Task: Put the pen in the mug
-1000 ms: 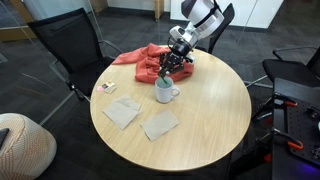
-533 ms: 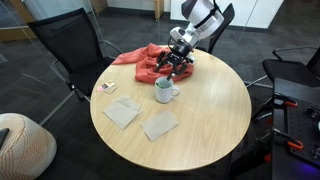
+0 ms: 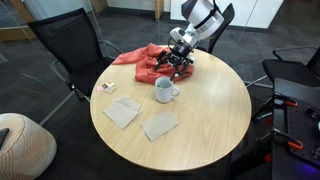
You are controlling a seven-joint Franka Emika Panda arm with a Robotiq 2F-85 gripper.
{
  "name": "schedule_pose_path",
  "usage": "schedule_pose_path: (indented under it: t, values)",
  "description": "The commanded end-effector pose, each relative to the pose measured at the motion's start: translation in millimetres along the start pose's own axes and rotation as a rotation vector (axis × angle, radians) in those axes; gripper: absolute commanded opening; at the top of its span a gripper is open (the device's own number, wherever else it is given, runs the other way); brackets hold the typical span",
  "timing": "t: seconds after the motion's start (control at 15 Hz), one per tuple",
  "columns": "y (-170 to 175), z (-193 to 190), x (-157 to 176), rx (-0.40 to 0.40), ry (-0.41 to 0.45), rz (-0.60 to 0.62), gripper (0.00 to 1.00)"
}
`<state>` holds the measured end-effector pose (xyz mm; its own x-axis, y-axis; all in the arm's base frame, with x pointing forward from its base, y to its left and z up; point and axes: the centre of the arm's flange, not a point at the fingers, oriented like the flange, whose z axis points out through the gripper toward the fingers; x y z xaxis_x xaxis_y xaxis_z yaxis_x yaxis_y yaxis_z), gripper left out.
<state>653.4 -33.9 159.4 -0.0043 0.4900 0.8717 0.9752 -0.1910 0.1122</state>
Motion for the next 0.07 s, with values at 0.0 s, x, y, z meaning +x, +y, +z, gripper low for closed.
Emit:
schedule_pose_path:
  t: [0.0]
  values:
    - [-0.2, 0.2, -0.5, 0.0, 0.0, 0.001, 1.0]
